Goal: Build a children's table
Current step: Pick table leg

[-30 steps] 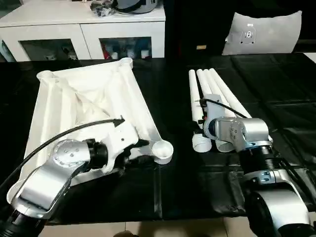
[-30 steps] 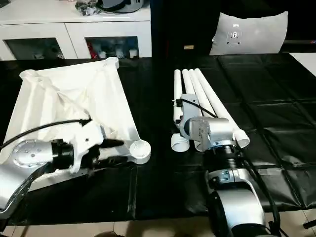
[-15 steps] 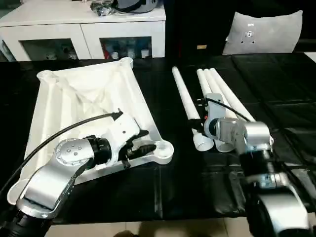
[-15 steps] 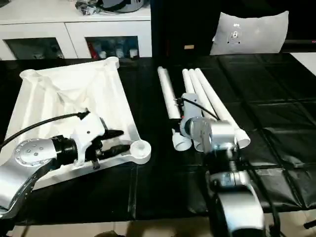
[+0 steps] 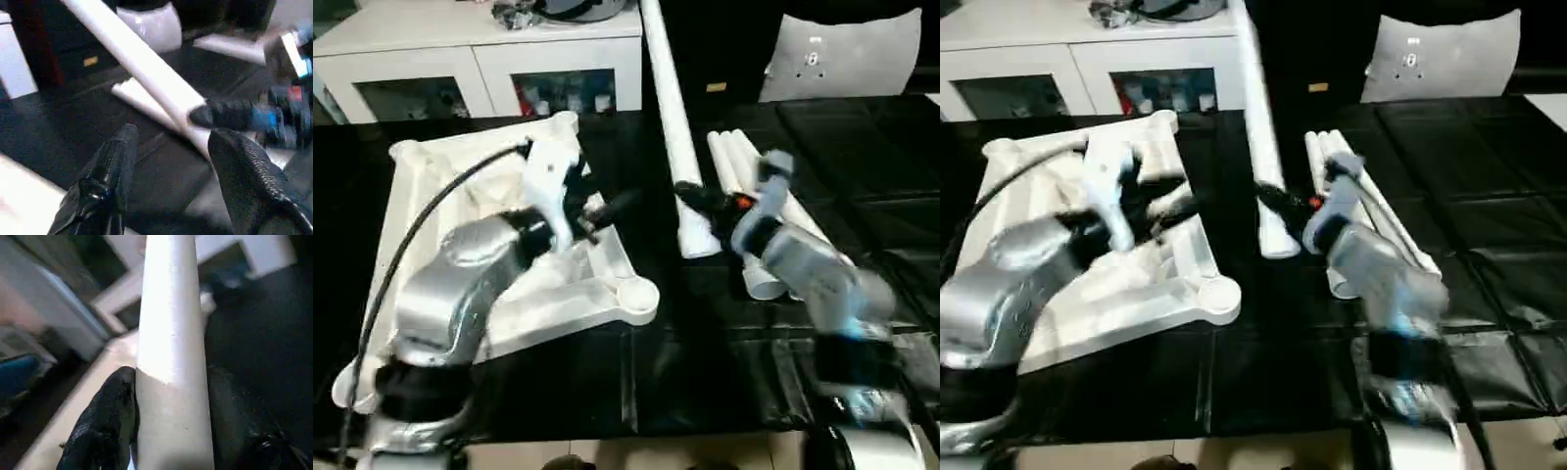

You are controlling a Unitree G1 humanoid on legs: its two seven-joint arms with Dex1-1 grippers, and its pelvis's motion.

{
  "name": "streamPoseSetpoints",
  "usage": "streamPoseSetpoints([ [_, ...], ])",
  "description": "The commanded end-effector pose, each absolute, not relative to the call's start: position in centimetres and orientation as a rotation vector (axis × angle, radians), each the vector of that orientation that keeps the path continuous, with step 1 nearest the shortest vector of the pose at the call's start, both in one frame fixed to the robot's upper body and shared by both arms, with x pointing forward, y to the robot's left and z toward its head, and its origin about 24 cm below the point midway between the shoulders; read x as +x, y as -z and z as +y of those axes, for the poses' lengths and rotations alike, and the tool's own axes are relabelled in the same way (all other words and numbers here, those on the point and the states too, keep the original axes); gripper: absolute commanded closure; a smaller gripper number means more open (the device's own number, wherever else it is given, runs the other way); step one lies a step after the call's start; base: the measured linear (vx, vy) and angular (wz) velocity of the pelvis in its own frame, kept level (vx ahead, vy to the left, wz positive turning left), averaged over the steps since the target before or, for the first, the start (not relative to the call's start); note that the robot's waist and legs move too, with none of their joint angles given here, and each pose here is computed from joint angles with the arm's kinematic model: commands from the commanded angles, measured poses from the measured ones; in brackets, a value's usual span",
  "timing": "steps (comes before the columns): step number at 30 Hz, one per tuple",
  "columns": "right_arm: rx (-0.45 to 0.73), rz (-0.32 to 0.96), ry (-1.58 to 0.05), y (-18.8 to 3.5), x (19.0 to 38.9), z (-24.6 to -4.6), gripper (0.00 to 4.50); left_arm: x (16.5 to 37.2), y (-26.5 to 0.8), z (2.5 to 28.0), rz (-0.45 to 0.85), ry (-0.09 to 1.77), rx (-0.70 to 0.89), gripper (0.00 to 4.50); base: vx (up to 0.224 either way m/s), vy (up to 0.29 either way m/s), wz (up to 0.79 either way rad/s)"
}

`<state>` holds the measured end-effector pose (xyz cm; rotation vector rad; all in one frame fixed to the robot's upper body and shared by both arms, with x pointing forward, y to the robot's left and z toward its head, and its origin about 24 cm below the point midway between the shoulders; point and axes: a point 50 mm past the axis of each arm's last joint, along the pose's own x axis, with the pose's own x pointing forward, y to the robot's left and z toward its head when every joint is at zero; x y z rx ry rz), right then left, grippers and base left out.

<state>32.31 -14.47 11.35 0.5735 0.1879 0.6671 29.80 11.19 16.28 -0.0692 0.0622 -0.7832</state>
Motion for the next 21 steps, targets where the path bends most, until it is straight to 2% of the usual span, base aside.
streamPoseSetpoints([
  [1, 0.649, 0.093, -0.756, -12.5, 31.5, -14.9, 2.64, 30.1, -16.7, 10.9, 0.065, 0.780, -0.168, 1.55, 0.000, 0.000, 0.00],
  [6, 0.720, 0.055, -0.897, -12.7, 29.6, -15.2, 2.64, 30.4, -18.5, 9.7, 0.029, 0.833, -0.415, 1.13, 0.000, 0.000, 0.00],
  [7, 0.723, 0.046, -0.968, -12.7, 28.6, -15.0, 2.64, 30.3, -19.3, 9.1, 0.016, 0.877, -0.518, 1.13, 0.000, 0.000, 0.00],
  [10, 0.708, 0.036, -1.022, -12.7, 27.8, -15.0, 2.64, 30.2, -19.8, 8.3, 0.019, 0.924, -0.598, 1.11, 0.000, 0.000, 0.00],
  [16, 0.698, 0.037, -1.076, -13.1, 27.0, -14.9, 2.64, 29.5, -20.0, 7.0, 0.048, 1.021, -0.646, 1.11, 0.000, 0.000, 0.00],
  [18, 0.662, 0.051, -1.078, -13.0, 26.9, -14.7, 2.64, 29.4, -20.1, 6.8, 0.057, 1.041, -0.678, 1.11, 0.000, 0.000, 0.00],
  [21, 0.592, 0.054, -1.042, -13.0, 27.0, -14.7, 2.64, 29.2, -20.2, 6.6, 0.067, 1.034, -0.672, 0.88, 0.000, 0.000, 0.00],
])
